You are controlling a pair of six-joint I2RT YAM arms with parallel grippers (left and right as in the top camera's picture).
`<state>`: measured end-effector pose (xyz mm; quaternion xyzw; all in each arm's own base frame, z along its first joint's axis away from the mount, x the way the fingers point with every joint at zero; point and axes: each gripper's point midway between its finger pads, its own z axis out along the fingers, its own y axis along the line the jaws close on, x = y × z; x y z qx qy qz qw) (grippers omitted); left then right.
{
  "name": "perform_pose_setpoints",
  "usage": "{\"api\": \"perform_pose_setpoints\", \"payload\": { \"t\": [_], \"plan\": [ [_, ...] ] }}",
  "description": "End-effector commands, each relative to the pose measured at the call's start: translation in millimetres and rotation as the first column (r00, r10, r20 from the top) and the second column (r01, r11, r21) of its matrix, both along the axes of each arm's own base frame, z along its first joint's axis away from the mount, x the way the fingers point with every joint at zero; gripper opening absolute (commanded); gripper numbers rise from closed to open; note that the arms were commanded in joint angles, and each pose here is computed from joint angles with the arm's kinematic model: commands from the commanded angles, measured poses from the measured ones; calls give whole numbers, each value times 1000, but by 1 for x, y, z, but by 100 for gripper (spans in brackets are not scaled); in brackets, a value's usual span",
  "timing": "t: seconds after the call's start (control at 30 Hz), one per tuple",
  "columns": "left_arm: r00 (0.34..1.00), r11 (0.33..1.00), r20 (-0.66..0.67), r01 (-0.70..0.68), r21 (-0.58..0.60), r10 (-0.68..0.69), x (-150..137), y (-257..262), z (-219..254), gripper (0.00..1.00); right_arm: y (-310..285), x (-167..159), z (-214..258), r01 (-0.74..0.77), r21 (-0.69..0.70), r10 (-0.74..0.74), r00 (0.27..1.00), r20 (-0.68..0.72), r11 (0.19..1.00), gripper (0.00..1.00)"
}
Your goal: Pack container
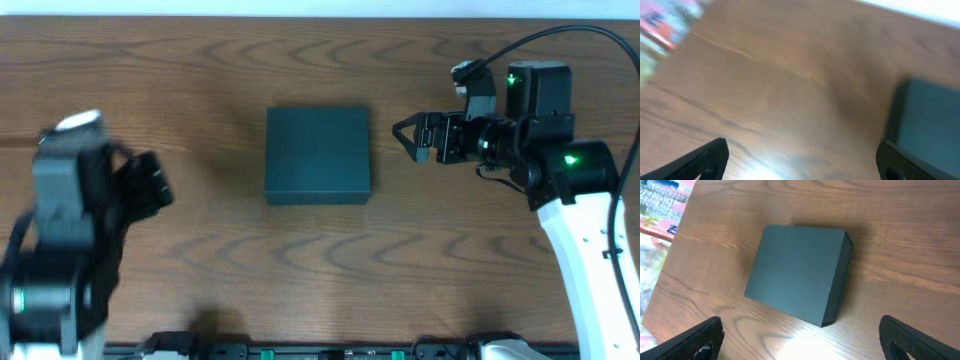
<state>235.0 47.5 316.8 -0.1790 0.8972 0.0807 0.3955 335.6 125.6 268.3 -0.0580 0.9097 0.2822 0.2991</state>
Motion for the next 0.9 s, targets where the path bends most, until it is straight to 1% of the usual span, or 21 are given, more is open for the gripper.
{"api": "perform_pose_setpoints", "payload": {
  "t": [0.0, 0.1, 0.2, 0.27, 0.4, 0.53, 0.87],
  "plan": [
    [993, 992, 8, -118, 53, 118, -20, 28, -30, 95, 2, -3, 3, -14, -4, 14, 1000, 16, 1000, 99],
    [986, 987, 57, -160, 33, 157, -34, 35, -65, 95, 2, -3, 3, -14, -4, 14, 1000, 16, 1000, 99],
    [980, 986, 115, -165, 16, 162, -39, 35, -98, 95, 2, -3, 3, -14, -4, 14, 1000, 16, 1000, 99],
    [975, 988, 158, -157, 8, 154, -41, 33, -125, 95, 2, -3, 3, -14, -4, 14, 1000, 16, 1000, 99],
    [971, 993, 209, -112, -21, 114, -40, 24, -164, 95, 2, -3, 3, -14, -4, 14, 1000, 16, 1000, 99],
    [969, 996, 231, -78, -42, 85, -38, 18, -188, 95, 2, -3, 3, -14, -4, 14, 1000, 16, 1000, 99],
    [979, 997, 204, -10, -81, 26, -38, 4, -232, 95, 2, -3, 3, -14, -4, 14, 1000, 16, 1000, 99]
  ]
}}
